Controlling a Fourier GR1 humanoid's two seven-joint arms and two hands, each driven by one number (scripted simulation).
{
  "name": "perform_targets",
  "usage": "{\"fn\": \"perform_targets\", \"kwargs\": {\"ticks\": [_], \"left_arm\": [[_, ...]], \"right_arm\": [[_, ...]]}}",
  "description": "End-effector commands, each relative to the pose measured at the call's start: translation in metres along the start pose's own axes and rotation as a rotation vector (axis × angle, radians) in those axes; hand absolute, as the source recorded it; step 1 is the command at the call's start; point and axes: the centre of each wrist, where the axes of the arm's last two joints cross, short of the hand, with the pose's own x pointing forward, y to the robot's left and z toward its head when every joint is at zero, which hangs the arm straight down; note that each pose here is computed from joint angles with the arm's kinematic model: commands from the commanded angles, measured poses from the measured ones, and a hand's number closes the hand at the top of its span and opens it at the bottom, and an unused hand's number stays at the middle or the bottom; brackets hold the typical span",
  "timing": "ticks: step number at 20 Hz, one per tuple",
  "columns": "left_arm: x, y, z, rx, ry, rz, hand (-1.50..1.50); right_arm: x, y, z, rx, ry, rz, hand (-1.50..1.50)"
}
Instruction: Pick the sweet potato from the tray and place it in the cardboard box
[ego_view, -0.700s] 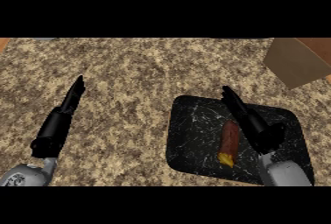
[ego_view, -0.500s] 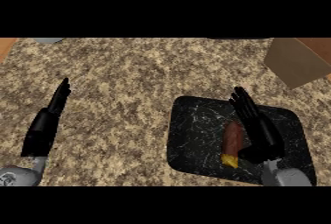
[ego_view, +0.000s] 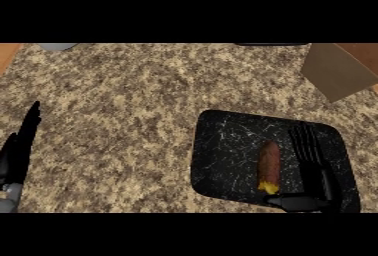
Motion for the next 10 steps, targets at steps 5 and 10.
{"fn": "perform_targets", "kwargs": {"ticks": [5,10], "left_arm": [[0.002,-0.005,-0.007,-0.006,0.025,-0.004,0.0],[0.003,0.01,-0.01,-0.018,0.006,-0.005,0.0]], "right_arm": [[-0.047,-0.039,0.056,-0.044,-0.215,-0.097,-1.5],[-0.011,-0.082,0.041,0.121,-0.08,0.26,-1.5]]}}
